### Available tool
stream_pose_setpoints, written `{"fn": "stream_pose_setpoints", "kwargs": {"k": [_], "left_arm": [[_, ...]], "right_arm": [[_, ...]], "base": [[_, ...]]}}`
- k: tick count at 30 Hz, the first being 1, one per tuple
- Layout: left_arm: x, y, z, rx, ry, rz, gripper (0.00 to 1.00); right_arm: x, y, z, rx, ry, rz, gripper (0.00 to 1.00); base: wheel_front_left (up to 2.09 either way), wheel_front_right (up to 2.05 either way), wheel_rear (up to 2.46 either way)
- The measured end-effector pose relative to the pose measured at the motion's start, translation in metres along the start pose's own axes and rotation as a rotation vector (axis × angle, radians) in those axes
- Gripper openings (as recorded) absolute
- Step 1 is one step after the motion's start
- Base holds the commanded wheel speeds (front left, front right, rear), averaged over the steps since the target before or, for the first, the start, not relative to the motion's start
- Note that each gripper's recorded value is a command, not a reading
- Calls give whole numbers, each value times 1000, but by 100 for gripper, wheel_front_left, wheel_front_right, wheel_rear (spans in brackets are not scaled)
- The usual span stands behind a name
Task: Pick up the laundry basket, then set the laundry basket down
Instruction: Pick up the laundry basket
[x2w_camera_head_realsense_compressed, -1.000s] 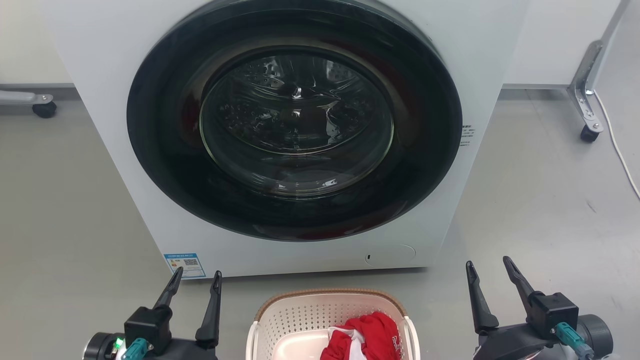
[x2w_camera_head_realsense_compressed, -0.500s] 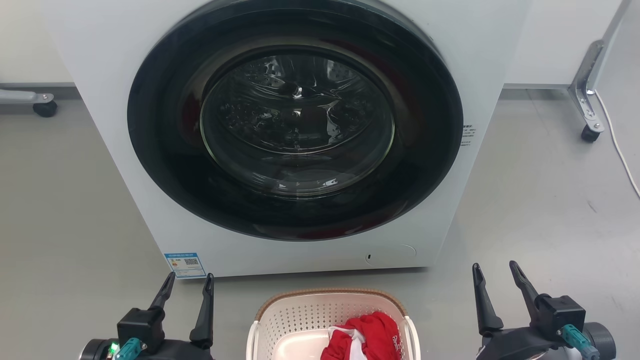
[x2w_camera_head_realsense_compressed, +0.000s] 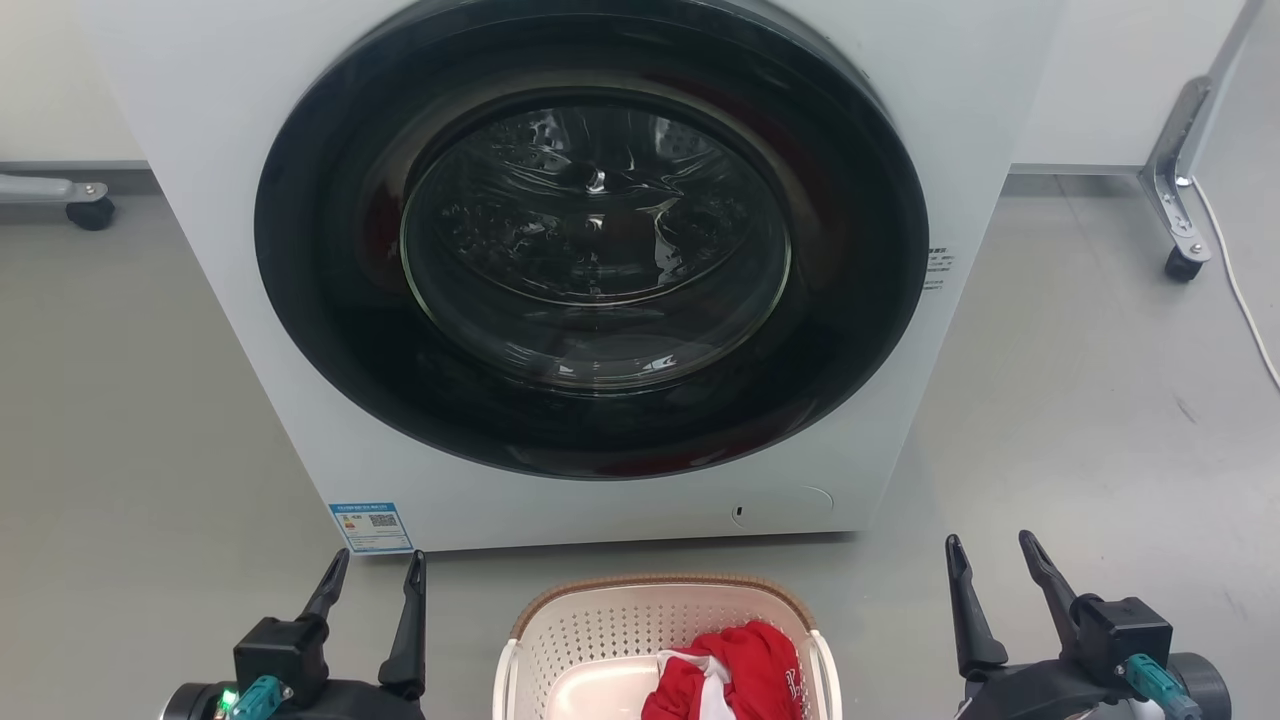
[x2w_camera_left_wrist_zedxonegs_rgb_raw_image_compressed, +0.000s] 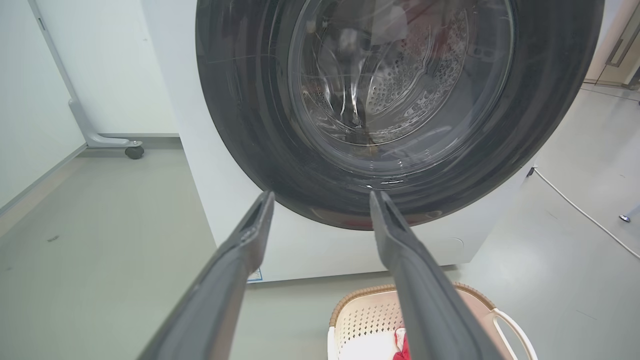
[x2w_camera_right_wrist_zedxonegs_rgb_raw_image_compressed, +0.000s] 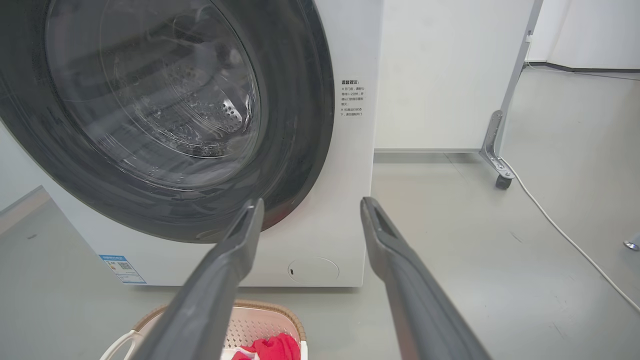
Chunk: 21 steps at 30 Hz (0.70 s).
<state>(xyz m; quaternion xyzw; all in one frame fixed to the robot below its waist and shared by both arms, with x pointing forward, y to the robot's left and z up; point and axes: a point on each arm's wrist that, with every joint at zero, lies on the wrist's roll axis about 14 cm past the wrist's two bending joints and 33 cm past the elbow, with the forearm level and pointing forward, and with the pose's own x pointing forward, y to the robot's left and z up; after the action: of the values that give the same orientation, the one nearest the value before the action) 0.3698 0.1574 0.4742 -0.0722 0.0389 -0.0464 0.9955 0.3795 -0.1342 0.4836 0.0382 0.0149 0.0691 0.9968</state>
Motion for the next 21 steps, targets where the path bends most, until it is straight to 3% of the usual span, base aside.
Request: {"fn": "stream_pose_setpoints", "kwargs": {"k": [21], "left_arm": [[6,2,-3,-13,6,7,100]], "right_arm": [[8,2,1,16,-7,9,100]], "base": [[0,0,0]]}}
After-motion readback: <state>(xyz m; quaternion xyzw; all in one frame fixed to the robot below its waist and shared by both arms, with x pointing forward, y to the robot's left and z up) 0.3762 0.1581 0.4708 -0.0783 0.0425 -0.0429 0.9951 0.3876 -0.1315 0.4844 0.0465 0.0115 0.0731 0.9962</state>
